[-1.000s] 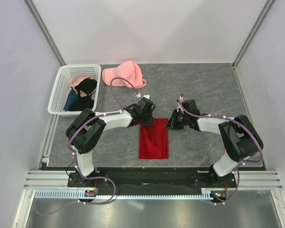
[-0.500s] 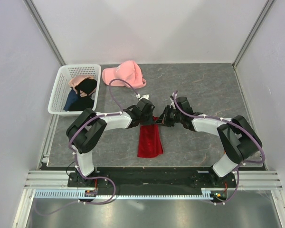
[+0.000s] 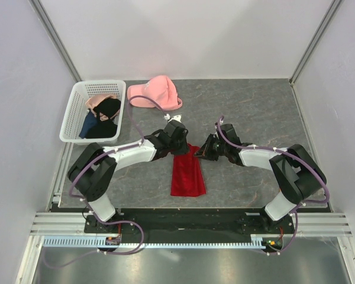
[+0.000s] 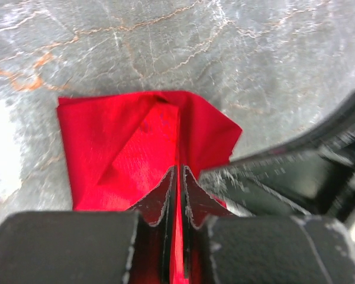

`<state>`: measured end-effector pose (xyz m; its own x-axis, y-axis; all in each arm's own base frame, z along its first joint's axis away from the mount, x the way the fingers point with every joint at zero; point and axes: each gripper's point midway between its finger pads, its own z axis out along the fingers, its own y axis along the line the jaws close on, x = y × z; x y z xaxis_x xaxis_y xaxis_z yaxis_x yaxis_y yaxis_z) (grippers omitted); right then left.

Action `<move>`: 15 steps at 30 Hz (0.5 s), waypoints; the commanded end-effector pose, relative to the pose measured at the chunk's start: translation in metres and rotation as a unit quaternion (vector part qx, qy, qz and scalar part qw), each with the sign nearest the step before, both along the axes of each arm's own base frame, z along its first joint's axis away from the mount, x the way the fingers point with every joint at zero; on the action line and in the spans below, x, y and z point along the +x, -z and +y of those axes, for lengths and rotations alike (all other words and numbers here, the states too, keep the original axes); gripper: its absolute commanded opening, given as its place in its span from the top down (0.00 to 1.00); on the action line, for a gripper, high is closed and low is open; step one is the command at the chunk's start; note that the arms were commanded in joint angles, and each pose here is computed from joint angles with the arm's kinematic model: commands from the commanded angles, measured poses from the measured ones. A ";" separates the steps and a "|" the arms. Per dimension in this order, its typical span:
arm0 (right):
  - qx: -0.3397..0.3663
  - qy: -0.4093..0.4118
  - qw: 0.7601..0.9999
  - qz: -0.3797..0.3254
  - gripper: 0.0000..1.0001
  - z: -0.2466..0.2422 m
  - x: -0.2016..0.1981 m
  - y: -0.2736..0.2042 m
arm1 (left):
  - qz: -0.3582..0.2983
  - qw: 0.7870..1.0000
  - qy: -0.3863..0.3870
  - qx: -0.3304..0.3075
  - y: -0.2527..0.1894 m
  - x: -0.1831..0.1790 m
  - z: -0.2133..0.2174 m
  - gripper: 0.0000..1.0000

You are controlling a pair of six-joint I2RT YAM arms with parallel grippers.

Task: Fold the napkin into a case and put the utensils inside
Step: Fold the 2/3-rectangle-folded napkin at the center of the board.

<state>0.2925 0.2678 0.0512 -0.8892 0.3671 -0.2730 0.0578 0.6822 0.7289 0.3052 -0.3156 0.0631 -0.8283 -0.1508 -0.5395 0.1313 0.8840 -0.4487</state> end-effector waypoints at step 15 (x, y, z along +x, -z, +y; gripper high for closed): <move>-0.024 -0.001 0.999 -0.029 1.00 0.015 0.009 -0.024 | 0.045 0.998 -0.016 0.030 0.060 -0.023 0.017 0.92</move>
